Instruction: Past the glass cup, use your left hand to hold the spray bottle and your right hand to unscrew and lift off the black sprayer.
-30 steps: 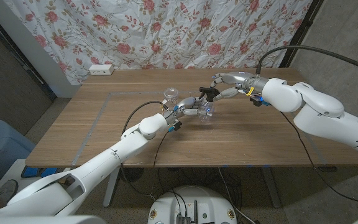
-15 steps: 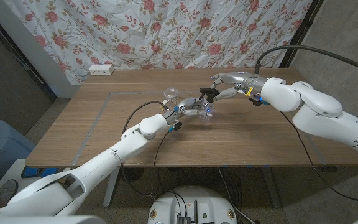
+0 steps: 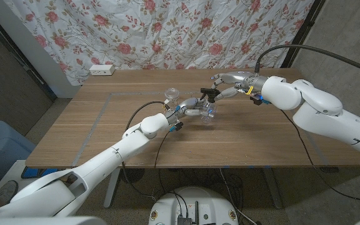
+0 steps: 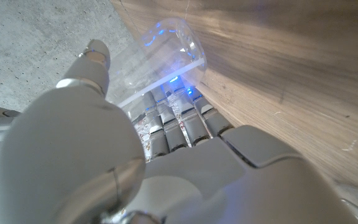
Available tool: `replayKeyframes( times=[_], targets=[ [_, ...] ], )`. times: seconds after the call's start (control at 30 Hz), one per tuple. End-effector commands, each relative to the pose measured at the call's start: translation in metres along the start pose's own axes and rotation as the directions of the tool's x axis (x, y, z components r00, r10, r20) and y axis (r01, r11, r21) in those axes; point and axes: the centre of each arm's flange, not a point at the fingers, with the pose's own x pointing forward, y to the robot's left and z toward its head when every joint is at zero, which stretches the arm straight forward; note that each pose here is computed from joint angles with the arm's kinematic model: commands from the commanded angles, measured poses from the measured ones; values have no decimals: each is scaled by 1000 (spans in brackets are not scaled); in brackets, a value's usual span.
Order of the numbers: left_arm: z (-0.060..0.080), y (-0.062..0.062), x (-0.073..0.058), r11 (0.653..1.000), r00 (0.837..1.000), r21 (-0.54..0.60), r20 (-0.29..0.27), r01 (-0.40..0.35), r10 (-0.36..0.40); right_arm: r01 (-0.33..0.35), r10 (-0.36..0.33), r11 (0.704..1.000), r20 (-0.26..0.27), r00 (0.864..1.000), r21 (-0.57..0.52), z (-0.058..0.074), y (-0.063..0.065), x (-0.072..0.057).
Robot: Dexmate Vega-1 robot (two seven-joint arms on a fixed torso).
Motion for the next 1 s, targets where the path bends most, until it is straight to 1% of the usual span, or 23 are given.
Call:
replayKeyframes(
  times=[0.03, 0.43, 0.67, 1.0],
  targets=[
    [0, 0, 2, 1000, 1000, -1, -4, 17, -17, -18, 18, 1000, 16, 1000, 17, 0, -2, 4],
    [-1, -2, 2, 1000, 1000, -3, -5, 17, -17, -36, 35, 998, 23, 999, 56, -4, -4, 4],
    [0, -2, 2, 1000, 1000, -2, -6, 18, -18, -45, 42, 995, 31, 999, 92, -12, -4, 4],
    [0, -1, 4, 1000, 1000, 0, -8, 18, -18, -53, 49, 992, 42, 998, 114, -18, -5, 4]
  ],
)
